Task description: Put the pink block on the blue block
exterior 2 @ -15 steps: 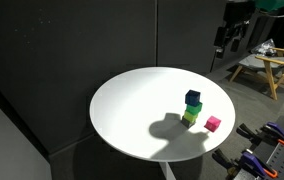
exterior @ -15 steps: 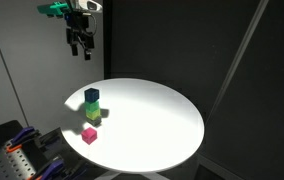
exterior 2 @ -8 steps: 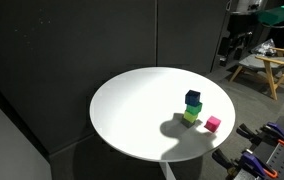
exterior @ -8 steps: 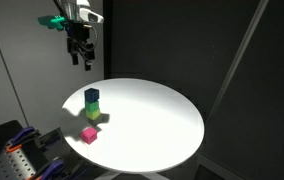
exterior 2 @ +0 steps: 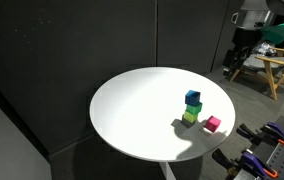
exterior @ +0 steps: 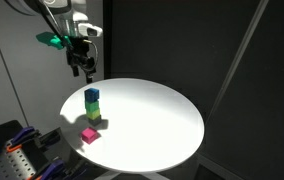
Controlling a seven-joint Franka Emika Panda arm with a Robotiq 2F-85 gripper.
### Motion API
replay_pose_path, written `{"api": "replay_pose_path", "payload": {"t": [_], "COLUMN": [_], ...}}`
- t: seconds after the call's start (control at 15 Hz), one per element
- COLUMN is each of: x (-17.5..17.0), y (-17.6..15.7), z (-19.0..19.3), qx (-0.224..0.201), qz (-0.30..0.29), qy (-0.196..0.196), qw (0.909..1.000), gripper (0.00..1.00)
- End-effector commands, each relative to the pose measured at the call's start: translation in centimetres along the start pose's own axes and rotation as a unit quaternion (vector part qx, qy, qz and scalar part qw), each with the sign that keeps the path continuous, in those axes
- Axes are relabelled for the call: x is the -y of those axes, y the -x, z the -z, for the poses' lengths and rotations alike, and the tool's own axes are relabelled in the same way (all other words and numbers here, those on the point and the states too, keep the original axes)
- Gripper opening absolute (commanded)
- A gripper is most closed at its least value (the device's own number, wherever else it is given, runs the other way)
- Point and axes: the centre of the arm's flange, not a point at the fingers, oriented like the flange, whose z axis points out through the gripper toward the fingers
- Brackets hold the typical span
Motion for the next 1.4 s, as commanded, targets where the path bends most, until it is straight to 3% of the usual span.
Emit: {"api": "replay_pose_path", "payload": {"t": [0.0,0.6,1.33], "x": [-1.3,-1.7,-1.4], "y": [1.6,1.9,2.2], "z": [-1.2,-3.2,-4.6], "qx": [-0.014,0.009,-0.005], "qz": [0.023,0.034,0.043], "qy": [-0.012,-0.014,-0.009], "qw": [0.9996,0.9993,0.9990], "gripper": [1.00,1.00,1.00]}}
